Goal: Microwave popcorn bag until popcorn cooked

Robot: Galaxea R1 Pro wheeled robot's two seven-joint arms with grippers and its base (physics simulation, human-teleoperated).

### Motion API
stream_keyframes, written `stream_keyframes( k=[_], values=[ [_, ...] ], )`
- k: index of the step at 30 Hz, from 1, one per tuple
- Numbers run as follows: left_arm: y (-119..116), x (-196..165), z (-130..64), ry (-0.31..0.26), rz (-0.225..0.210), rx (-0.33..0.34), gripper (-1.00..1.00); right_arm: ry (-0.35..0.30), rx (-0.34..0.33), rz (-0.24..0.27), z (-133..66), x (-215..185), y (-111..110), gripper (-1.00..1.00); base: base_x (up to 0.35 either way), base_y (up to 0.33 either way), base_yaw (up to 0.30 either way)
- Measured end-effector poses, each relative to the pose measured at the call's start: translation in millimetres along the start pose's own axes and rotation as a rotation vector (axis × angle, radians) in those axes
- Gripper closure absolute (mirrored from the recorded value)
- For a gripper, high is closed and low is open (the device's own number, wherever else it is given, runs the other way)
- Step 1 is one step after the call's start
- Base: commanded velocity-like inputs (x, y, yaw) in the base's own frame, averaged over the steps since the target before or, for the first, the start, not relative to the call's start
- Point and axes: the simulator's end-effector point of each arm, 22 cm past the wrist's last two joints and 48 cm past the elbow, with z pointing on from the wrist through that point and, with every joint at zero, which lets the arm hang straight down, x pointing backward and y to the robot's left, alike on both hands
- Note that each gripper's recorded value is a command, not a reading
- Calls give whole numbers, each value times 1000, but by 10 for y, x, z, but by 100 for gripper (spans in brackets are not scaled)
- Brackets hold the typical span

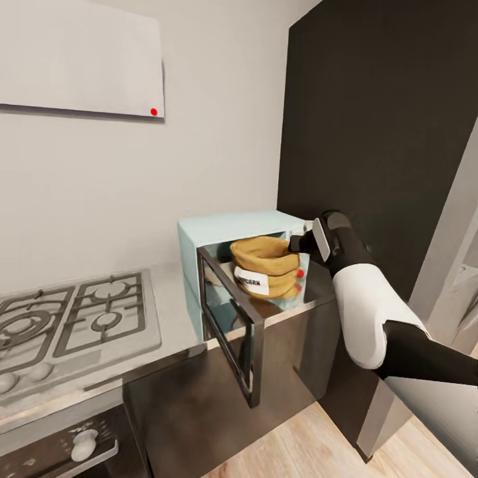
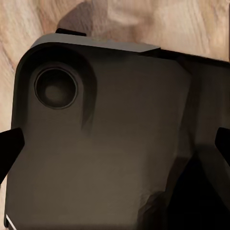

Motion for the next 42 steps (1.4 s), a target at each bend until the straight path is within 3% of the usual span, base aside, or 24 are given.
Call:
stream_keyframes(
  k=[14, 19, 26, 33, 42],
  values=[
    [0, 0, 0, 0, -1, 0, -100, 44, -79, 33, 96, 187, 240, 100, 277, 0, 0],
    [-7, 1, 1, 0, -2, 1, -100, 32, -69, 14, 80, 176, 303, 100, 104, 43, 0],
    [-11, 0, 1, -1, -2, 1, -100, 7, -7, -11, 27, 93, 141, 100, 64, 268, 0],
    [0, 4, -17, -8, -3, 0, -100, 20, 16, 51, -4, 120, -292, 100, 11, 205, 0],
    [1, 1, -5, -3, -3, 0, -100, 20, 12, 71, 42, 121, -326, 100, 0, 4, 0]
  ],
)
